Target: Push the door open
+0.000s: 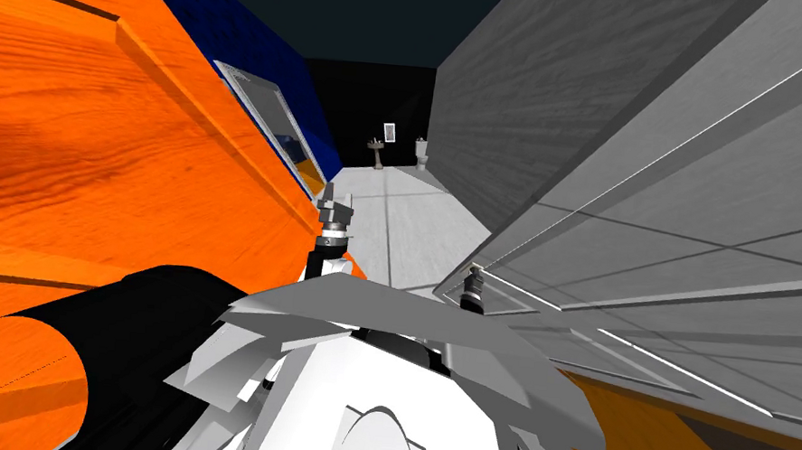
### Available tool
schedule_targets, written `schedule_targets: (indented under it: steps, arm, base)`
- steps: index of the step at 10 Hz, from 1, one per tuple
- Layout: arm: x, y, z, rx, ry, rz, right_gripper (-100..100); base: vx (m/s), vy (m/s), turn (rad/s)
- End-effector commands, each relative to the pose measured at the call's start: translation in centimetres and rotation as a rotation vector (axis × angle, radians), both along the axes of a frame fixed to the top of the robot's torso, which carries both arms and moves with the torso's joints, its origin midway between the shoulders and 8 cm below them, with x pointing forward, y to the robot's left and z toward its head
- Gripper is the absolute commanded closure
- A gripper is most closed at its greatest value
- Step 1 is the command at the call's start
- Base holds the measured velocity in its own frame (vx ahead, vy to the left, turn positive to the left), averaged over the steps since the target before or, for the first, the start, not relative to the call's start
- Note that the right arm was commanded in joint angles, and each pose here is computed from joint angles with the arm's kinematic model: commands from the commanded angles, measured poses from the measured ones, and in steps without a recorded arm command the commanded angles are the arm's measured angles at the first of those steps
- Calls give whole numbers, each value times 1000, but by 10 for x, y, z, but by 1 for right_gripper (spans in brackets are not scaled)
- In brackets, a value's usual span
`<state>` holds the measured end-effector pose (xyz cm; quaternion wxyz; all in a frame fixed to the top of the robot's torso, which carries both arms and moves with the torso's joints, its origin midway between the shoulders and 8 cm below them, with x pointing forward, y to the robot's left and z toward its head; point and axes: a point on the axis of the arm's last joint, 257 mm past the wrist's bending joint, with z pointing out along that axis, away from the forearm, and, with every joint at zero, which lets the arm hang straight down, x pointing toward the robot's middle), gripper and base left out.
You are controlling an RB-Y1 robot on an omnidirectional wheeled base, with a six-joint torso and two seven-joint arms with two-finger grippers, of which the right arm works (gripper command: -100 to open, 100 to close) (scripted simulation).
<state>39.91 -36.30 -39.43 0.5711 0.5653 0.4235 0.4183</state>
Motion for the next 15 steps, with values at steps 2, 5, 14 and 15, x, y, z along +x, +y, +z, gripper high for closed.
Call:
schedule_targets:
  steps: [2, 5, 14, 15]
  arm:
    - [-2, -18, 3, 4, -2, -47, 100]
    - [-4, -19, -1, 13, 7, -58, 100]
    - [-29, -84, 5, 0, -2, -216, 100]
    - [-31, -87, 4, 4, -2, -228, 100]
  base:
    - [195, 33, -65]
    - [167, 28, -48]
    - [216, 7, -58]
    - [219, -9, -73]
